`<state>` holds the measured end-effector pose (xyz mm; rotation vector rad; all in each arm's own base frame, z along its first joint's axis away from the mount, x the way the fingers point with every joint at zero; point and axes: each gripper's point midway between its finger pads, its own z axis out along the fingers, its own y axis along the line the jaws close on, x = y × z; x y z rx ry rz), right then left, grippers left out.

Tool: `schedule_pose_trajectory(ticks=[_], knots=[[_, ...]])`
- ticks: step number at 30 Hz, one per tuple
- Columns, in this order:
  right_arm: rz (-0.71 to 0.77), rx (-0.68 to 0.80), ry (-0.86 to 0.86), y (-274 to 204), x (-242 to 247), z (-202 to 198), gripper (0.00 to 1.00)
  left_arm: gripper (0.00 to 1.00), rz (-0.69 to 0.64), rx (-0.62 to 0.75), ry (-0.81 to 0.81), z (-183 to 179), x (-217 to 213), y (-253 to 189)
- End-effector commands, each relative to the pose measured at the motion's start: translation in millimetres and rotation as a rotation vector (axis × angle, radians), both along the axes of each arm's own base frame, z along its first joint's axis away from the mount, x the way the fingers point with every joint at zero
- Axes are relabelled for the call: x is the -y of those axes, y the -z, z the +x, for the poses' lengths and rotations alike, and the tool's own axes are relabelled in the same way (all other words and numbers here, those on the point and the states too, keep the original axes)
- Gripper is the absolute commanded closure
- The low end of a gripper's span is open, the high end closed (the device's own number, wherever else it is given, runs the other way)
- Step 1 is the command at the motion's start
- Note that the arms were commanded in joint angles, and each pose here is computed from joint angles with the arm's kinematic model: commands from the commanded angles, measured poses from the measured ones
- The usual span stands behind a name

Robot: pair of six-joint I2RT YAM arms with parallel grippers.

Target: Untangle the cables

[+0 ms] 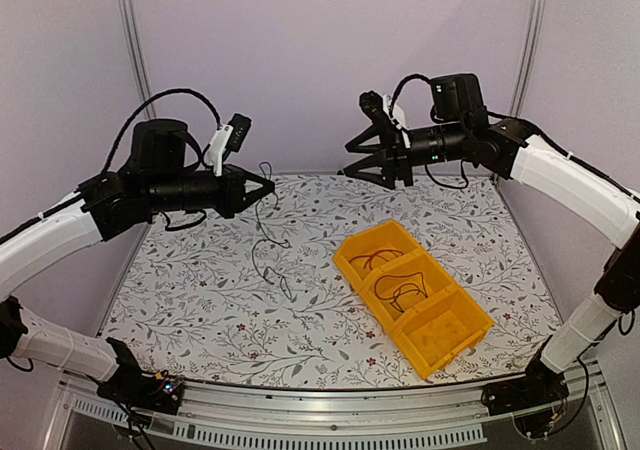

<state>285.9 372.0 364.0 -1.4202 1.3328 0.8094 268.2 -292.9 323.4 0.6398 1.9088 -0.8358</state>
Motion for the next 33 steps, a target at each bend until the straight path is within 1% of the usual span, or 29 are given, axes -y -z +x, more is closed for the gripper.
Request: schedule_pose_trajectory(ticks=[1, 3, 8, 12, 14, 15, 16, 19, 20, 21, 22, 25, 26, 27, 28, 29, 30, 32, 33], knots=[[0.001, -0.095, -0.084, 5.7, -30.7, -13.3, 0.41, 1.00, -0.049, 0.086, 0.248, -38.1, 25.2, -19.5], [-0.011, -0.105, -0.103, 15.6, -42.6, -13.8, 0.40, 1.00, -0.047, 0.077, 0.321, -49.3, 32.1, -15.6], [-0.028, -0.088, -0.177, 30.6, -68.5, -23.5, 0.38, 1.00, -0.046, 0.036, 0.436, -69.4, 46.7, -9.7], [-0.011, -0.115, -0.233, 33.7, -81.4, -30.4, 0.38, 1.00, -0.015, 0.027, 0.435, -68.8, 51.9, 1.8], [0.007, -0.148, -0.272, 33.0, -83.9, -36.1, 0.40, 1.00, -0.009, 0.015, 0.441, -68.7, 55.1, 5.2], [0.014, -0.158, -0.290, 32.3, -84.4, -38.8, 0.43, 1.00, -0.006, 0.012, 0.444, -69.3, 56.2, 6.2], [0.018, -0.170, -0.304, 31.9, -84.8, -41.8, 0.50, 1.00, 0.000, 0.015, 0.448, -69.8, 57.0, 7.7], [0.021, -0.187, -0.314, 33.1, -84.2, -44.9, 0.78, 1.00, 0.024, 0.029, 0.415, -64.6, 54.7, 13.2], [0.026, -0.182, -0.312, 31.1, -82.4, -45.5, 0.90, 1.00, 0.031, 0.032, 0.401, -62.5, 53.8, 15.0], [0.028, -0.178, -0.302, 31.2, -81.5, -45.0, 0.99, 1.00, 0.040, 0.039, 0.371, -57.4, 52.0, 16.4], [0.034, -0.166, -0.282, 28.6, -80.2, -43.6, 1.00, 0.98, 0.056, 0.047, 0.312, -47.9, 47.8, 19.5], [0.069, -0.177, -0.268, 10.6, -72.8, -49.9, 1.00, 0.74, 0.077, 0.132, 0.003, -1.4, 21.6, 27.7], [0.081, -0.189, -0.276, 4.9, -70.7, -53.8, 1.00, 0.67, 0.053, 0.177, -0.097, 11.7, 10.9, 26.7], [0.094, -0.195, -0.288, -1.9, -68.0, -58.7, 1.00, 0.62, 0.015, 0.215, -0.197, 23.4, 0.1, 27.8], [0.105, -0.215, -0.297, -6.6, -66.6, -62.3, 1.00, 0.58, -0.033, 0.256, -0.262, 31.0, -7.0, 27.5], [0.113, -0.230, -0.307, -11.5, -65.0, -65.8, 1.00, 0.57, -0.098, 0.308, -0.307, 36.5, -11.2, 24.0], [0.117, -0.241, -0.314, -14.5, -64.6, -68.4, 1.00, 0.56, -0.118, 0.321, -0.347, 41.7, -16.0, 31.0], [0.120, -0.262, -0.322, -17.3, -64.0, -71.4, 1.00, 0.56, -0.130, 0.319, -0.409, 55.9, -18.8, 46.4], [0.118, -0.268, -0.323, -17.4, -63.6, -72.3, 1.00, 0.56, -0.130, 0.316, -0.410, 62.2, -14.9, 51.4]])
